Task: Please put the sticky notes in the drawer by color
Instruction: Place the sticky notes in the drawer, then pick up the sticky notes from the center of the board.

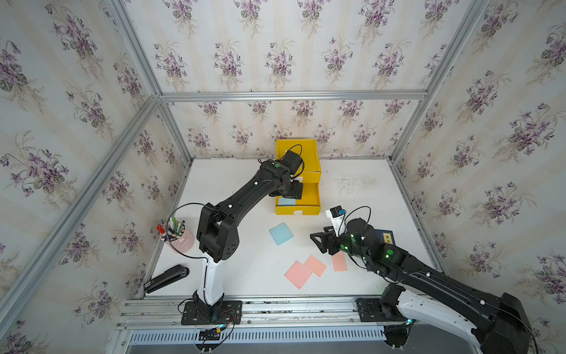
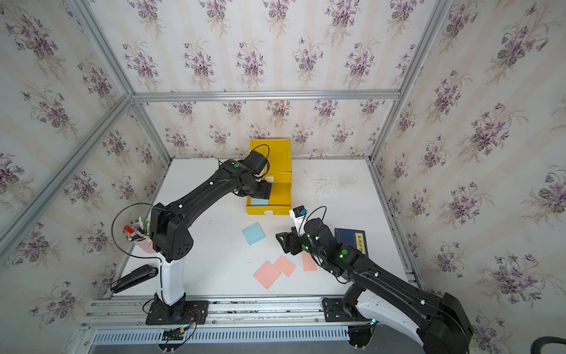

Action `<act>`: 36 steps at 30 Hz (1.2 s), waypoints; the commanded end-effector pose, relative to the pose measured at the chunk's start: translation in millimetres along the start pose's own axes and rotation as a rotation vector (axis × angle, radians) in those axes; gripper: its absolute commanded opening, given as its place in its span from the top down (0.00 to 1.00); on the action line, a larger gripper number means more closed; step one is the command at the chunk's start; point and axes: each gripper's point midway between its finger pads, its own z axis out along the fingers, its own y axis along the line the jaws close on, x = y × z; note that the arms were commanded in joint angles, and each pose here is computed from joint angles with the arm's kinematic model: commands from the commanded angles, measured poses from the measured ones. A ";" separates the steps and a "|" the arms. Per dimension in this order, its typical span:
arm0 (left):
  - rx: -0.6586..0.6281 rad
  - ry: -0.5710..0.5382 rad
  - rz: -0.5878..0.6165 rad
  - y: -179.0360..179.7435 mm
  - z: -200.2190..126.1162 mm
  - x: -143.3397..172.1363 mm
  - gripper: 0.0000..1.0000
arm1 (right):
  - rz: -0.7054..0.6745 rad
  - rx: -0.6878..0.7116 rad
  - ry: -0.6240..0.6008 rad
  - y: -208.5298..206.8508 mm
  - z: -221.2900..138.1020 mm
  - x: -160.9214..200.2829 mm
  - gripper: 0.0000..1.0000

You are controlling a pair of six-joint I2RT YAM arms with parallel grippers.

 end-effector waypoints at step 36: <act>0.195 -0.093 -0.252 117.6 -80.5 96.9 0.10 | -0.304 0.185 0.479 8.7 182.2 74.7 0.01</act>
